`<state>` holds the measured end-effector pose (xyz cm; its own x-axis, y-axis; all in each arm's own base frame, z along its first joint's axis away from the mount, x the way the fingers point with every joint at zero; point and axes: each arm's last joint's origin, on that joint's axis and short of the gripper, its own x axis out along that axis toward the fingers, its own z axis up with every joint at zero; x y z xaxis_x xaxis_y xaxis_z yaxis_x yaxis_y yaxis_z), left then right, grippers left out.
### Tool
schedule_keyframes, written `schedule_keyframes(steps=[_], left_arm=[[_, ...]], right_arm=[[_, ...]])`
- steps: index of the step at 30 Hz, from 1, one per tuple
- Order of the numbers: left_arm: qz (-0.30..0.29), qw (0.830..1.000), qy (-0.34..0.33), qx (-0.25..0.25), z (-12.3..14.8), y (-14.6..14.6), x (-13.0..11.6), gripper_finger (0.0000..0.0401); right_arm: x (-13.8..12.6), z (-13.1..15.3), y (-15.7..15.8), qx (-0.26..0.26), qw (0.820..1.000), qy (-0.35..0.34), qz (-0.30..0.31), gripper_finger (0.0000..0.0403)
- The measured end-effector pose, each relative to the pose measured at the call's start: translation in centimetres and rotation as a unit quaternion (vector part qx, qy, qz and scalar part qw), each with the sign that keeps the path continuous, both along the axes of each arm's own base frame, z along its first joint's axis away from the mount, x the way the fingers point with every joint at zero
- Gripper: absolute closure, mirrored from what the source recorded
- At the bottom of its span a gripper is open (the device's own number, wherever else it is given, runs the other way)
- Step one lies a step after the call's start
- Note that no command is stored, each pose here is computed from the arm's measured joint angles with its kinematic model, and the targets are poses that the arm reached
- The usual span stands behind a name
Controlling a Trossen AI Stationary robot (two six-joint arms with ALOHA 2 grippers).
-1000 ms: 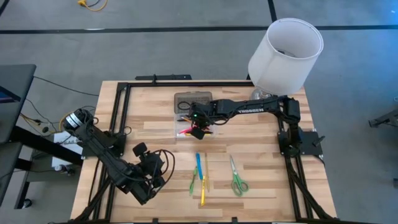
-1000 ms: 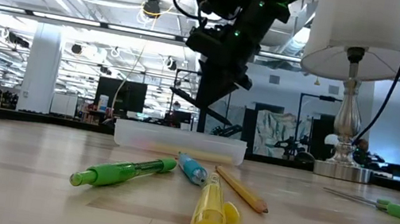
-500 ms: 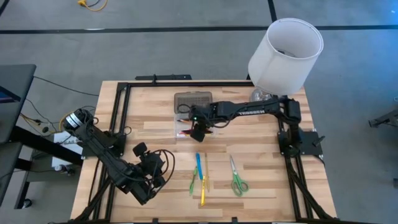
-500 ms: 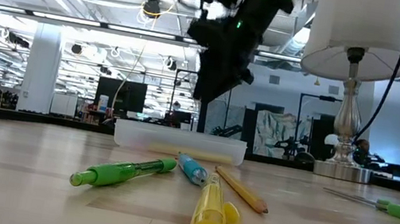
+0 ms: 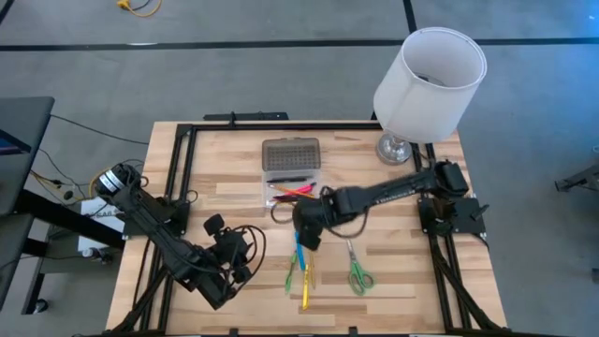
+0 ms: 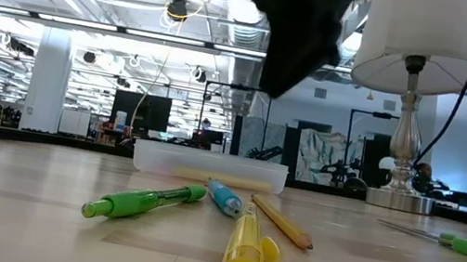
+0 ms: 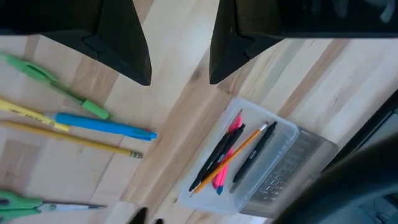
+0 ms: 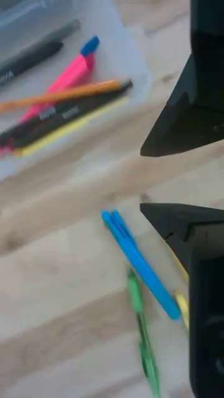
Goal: Pick & place school supplies into a supply box
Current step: Put the green transparent pen into the supply box
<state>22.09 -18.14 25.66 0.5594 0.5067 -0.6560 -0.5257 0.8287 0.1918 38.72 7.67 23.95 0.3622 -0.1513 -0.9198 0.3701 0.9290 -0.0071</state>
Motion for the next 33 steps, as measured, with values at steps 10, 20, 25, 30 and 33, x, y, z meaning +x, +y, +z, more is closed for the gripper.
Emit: schedule_keyframes(steps=[10,20,25,30,33], left_arm=[[-0.036,0.995,-0.019,-0.097,0.2,0.1,3.3,0.0242],[-0.036,0.976,0.002,-0.216,-1.5,0.8,6.7,0.0242],[-0.047,0.964,0.012,-0.261,-3.6,0.5,8.8,0.0242],[-0.044,0.954,0.029,-0.294,-6.3,0.4,10.7,0.0242],[-0.024,0.949,0.039,-0.311,-7.8,0.5,11.4,0.0242]], right_arm=[[-3.2,-0.2,6.0,-0.011,0.997,0.028,-0.073,0.0280],[-7.9,-0.1,12.8,-0.080,0.993,-0.015,-0.088,0.0277],[-10.3,0.2,15.8,-0.133,0.987,-0.075,-0.054,0.0275],[-12.5,1.3,16.3,-0.163,0.979,-0.101,-0.072,0.0277],[-13.9,2.1,16.3,-0.168,0.976,-0.117,-0.078,0.0278]])
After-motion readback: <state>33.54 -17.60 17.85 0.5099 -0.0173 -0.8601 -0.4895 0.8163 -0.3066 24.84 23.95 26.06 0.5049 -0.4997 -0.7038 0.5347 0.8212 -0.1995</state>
